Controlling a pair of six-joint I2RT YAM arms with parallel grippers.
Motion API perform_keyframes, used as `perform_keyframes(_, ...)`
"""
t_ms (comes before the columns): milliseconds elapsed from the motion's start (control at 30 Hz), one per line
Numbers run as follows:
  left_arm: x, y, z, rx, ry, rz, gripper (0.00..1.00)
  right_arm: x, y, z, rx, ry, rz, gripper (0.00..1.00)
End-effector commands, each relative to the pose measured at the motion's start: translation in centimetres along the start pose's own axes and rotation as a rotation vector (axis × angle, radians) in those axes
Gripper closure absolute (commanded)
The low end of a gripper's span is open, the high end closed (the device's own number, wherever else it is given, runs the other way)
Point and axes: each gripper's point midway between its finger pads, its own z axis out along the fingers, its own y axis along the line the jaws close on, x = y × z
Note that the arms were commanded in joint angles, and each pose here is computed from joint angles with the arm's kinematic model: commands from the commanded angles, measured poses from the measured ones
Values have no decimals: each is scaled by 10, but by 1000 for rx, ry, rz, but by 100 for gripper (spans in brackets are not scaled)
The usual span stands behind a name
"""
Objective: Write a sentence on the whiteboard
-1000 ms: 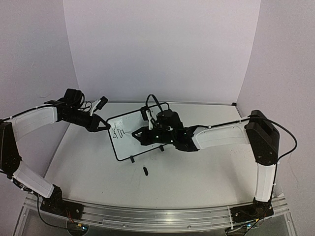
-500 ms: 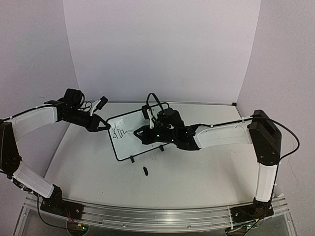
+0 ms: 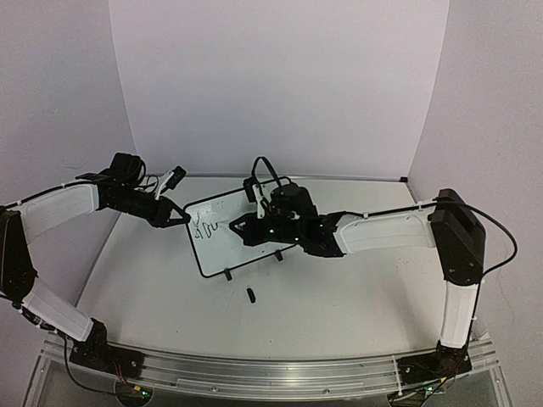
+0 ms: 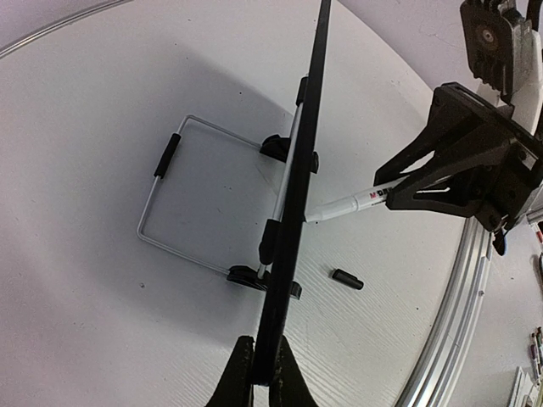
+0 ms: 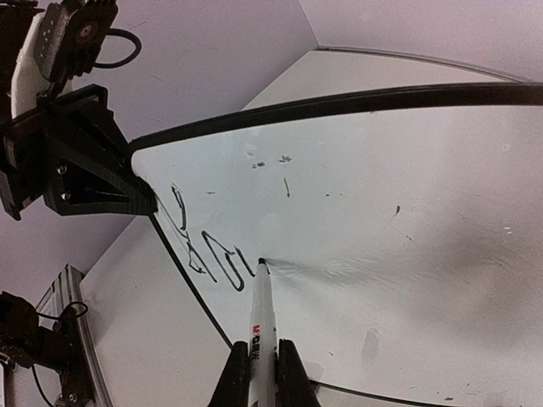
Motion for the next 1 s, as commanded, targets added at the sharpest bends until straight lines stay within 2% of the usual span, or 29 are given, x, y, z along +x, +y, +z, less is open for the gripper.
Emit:
perform_keyframes(0,-5,19,-5,-107,11,22,100,-49,13,-14,-16,-126,-13,100)
perform_keyframes(267,-4,20,-5,-108,13,21,100,-51,14,-14,-28,-138,-8,100)
perform_keyframes(967,-3,20,-4,-106,15,19,100,-3,-9,-4,19,-36,22,100)
